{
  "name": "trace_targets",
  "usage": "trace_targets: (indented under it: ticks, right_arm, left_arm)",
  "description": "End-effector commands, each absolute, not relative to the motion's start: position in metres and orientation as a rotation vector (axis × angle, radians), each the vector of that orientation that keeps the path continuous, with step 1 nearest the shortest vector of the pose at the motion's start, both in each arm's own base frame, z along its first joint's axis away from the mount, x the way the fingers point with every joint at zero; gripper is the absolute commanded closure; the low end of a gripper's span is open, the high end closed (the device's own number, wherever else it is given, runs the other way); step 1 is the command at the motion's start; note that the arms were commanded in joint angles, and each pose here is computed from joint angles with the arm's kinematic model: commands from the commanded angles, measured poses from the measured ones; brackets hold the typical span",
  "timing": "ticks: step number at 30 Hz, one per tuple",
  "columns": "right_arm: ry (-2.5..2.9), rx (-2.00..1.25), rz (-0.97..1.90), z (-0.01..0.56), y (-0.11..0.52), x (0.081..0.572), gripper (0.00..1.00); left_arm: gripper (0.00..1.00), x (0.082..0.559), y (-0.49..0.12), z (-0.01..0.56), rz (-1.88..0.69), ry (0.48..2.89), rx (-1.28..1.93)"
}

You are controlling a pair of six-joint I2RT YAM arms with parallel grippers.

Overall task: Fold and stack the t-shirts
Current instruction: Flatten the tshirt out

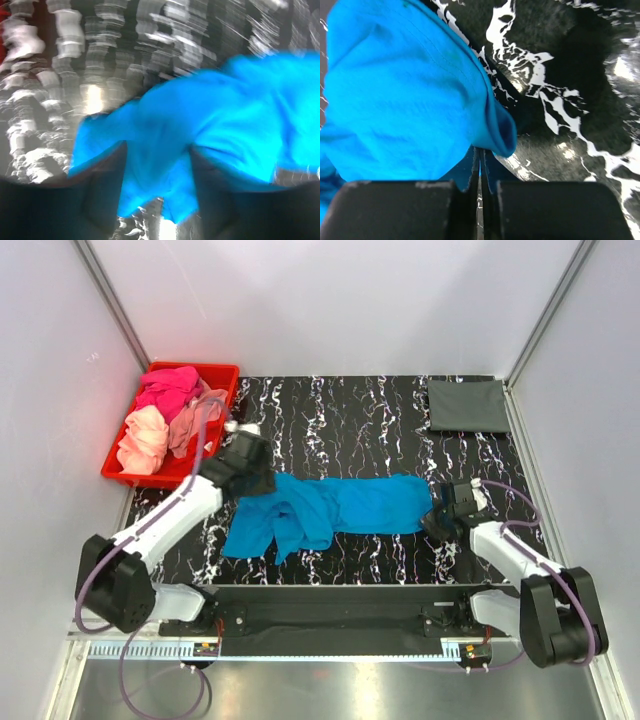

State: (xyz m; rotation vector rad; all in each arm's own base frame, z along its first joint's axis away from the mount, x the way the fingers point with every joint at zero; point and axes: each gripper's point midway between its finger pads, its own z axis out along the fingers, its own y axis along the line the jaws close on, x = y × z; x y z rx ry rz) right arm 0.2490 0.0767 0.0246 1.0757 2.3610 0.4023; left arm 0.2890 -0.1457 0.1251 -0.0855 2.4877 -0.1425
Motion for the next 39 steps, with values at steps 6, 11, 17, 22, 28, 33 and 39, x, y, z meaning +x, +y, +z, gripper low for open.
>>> trace_targets:
  ticks: [6,11,17,22,28,33,39]
  right_arm:
    - [2.267,1.026,0.548,0.064,0.088,0.265,1.00]
    - [2.199,1.031,0.600,0.086,0.087,0.258,1.00]
    - [2.242,1.045,0.614,0.076,0.091,0.249,1.00]
    - [2.230,1.042,0.621,0.078,0.092,0.251,1.00]
    - [2.230,1.025,0.616,0.081,0.091,0.253,1.00]
    - [2.172,0.948,0.532,0.127,0.078,0.266,1.00]
    - [2.049,0.878,0.295,0.236,0.032,0.240,1.00]
  left_arm:
    - [0.27,0.267,-0.125,0.186,-0.081,2.329,0.036]
    - [0.30,0.202,-0.193,0.154,-0.361,2.396,0.359]
    - [0.31,0.169,-0.183,0.079,-0.171,2.582,0.436]
    - [0.30,0.155,-0.196,0.048,-0.180,2.683,0.396]
    - [0.56,0.151,-0.204,0.027,-0.230,2.713,0.363]
    - [1.00,0.180,-0.234,0.109,-0.409,2.576,0.230]
    - [1.00,0.206,-0.173,0.276,-0.714,2.240,-0.226]
